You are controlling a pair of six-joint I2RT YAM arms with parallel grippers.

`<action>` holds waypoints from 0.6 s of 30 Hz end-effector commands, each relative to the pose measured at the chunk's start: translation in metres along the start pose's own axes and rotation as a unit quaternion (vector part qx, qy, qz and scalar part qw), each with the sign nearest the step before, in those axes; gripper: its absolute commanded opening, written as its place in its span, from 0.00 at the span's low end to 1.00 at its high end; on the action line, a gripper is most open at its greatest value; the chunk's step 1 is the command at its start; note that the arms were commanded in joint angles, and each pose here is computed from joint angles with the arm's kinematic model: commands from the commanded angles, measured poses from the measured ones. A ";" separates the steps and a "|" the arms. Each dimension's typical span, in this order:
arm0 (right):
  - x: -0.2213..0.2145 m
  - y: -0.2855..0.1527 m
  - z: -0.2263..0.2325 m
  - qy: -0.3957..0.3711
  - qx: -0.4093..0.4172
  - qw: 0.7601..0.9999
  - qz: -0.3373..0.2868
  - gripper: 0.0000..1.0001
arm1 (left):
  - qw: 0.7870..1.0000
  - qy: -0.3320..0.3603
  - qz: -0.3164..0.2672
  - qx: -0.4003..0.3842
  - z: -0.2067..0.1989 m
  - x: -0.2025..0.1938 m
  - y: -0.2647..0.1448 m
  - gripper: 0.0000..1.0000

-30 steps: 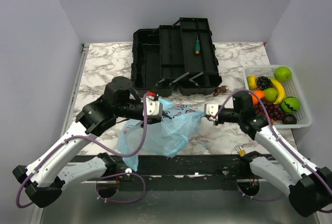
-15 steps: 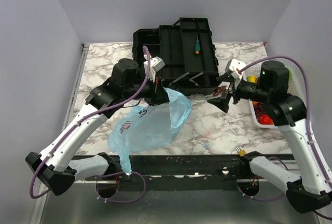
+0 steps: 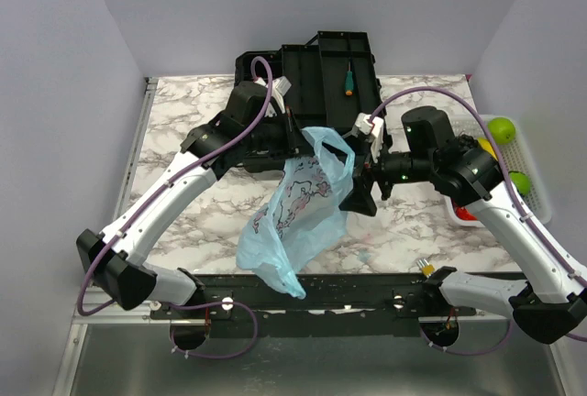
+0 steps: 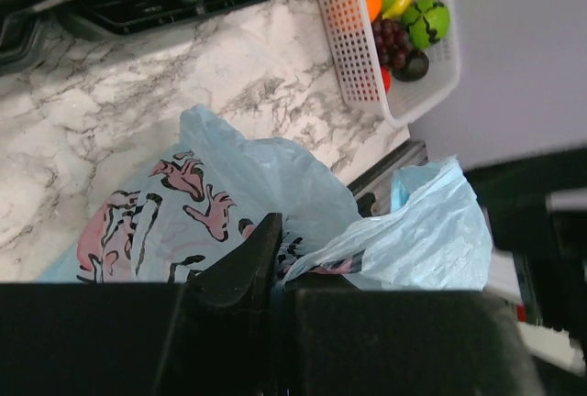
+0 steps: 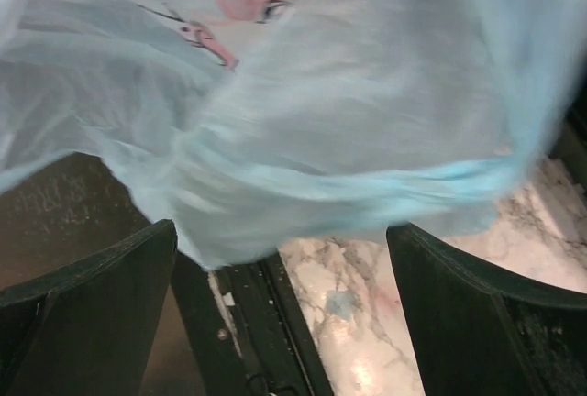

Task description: Place the fake fruits into the plastic bag and tie a complex knot

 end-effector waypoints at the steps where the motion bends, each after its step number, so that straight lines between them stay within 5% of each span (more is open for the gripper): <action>1: 0.007 0.001 0.016 0.037 -0.036 0.999 -0.006 1.00 | 0.998 -0.036 -0.033 0.027 -0.011 0.026 0.010 0.08; 7: 0.019 -0.013 0.011 0.024 -0.103 0.993 -0.045 1.00 | 0.998 -0.044 -0.034 0.043 -0.008 0.030 0.020 0.12; 13: 0.020 -0.009 -0.032 0.036 -0.270 0.961 -0.050 1.00 | 0.998 -0.050 -0.025 -0.008 -0.023 0.027 0.016 0.19; 18: 0.011 0.016 -0.033 0.066 -0.226 0.972 -0.019 0.75 | 0.999 -0.010 -0.037 -0.026 -0.030 0.019 -0.010 0.25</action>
Point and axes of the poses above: each gripper's point midway between its finger pads, its own y axis out along the fingers, its own z axis along the line the jaws close on, x = y × z, the point moved 7 cm from there along -y, back along the fingers, and after that the axes turned 7 degrees about y, right-handed, at the moved point
